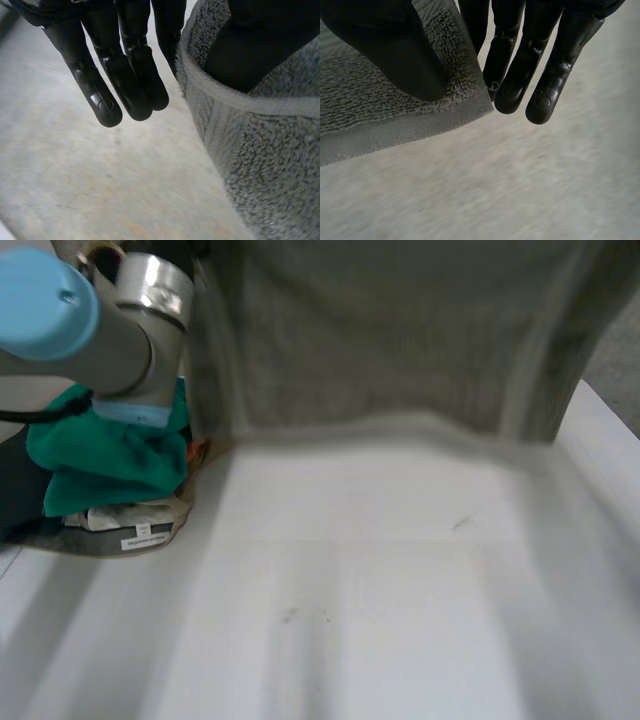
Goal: Fold the laundry.
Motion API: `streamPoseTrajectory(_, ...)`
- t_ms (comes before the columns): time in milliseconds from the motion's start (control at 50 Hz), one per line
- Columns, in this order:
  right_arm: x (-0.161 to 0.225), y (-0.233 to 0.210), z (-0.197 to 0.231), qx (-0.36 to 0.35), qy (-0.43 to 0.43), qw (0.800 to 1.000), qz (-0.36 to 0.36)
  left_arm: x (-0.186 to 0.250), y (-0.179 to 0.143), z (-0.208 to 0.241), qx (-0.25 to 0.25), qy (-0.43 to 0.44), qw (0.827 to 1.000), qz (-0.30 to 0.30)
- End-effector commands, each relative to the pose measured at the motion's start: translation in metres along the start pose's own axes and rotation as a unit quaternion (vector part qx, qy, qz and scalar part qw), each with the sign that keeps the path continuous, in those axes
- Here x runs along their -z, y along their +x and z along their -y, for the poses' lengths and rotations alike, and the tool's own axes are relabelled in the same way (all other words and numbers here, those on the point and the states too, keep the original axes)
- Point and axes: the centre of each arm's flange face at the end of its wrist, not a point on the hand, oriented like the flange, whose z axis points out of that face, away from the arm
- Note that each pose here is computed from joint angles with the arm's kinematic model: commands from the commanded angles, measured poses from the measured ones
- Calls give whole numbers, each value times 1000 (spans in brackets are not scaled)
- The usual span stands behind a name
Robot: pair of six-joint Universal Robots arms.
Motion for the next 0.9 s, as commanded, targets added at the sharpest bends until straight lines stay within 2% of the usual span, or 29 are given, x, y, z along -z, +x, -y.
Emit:
streamPoseTrajectory(20, 4, 2, 12, -10, 10, 1000, -8, 12, -20, 10, 69, -19, 997, -9)
streamPoseTrajectory(100, 24, -17, -3, -10, -22, 999, 36, 37, -12, 4, 77, -48, 995, -48)
streamPoseTrajectory(180, 55, -40, -27, -9, -73, 993, 95, 76, 20, -7, 95, -88, 985, -114)
streamPoseTrajectory(260, 96, -64, -50, -16, -128, 976, 175, 118, 48, -25, 108, -147, 969, -167)
streamPoseTrajectory(280, 113, -71, -60, -22, -153, 966, 208, 139, 63, -32, 115, -172, 959, -193)
streamPoseTrajectory(340, 135, -77, -75, -31, -188, 949, 250, 171, 87, -35, 126, -204, 942, -235)
streamPoseTrajectory(360, 147, -77, -85, -35, -211, 938, 274, 189, 99, -34, 131, -219, 932, -259)
streamPoseTrajectory(420, 164, -78, -94, -41, -241, 920, 307, 208, 110, -34, 137, -239, 919, -282)
streamPoseTrajectory(440, 173, -77, -98, -43, -258, 908, 328, 218, 113, -33, 139, -249, 912, -295)
streamPoseTrajectory(480, 179, -75, -100, -46, -272, 898, 342, 226, 113, -31, 140, -262, 905, -305)
streamPoseTrajectory(520, 192, -71, -107, -47, -304, 876, 370, 241, 113, -29, 143, -286, 889, -326)
streamPoseTrajectory(560, 199, -67, -109, -44, -323, 862, 387, 247, 109, -23, 143, -300, 881, -338)
streamPoseTrajectory(580, 205, -59, -108, -36, -341, 848, 405, 249, 105, -18, 142, -304, 877, -343)
streamPoseTrajectory(640, 210, -38, -102, -16, -360, 831, 423, 261, 92, 7, 135, -325, 854, -383)
streamPoseTrajectory(660, 215, -23, -100, -1, -376, 818, 435, 270, 86, 21, 133, -337, 840, -405)
streamPoseTrajectory(720, 225, -1, -100, 26, -396, 798, 453, 283, 75, 43, 133, -355, 817, -434)
streamPoseTrajectory(740, 233, 12, -100, 48, -406, 785, 465, 292, 67, 57, 129, -372, 801, -451)
streamPoseTrajectory(800, 241, 31, -97, 81, -412, 772, 477, 308, 55, 74, 119, -400, 775, -475)
streamPoseTrajectory(820, 246, 39, -98, 91, -418, 767, 479, 317, 48, 83, 111, -414, 760, -488)
streamPoseTrajectory(900, 251, 47, -101, 89, -415, 765, 485, 329, 43, 98, 98, -423, 740, -514)
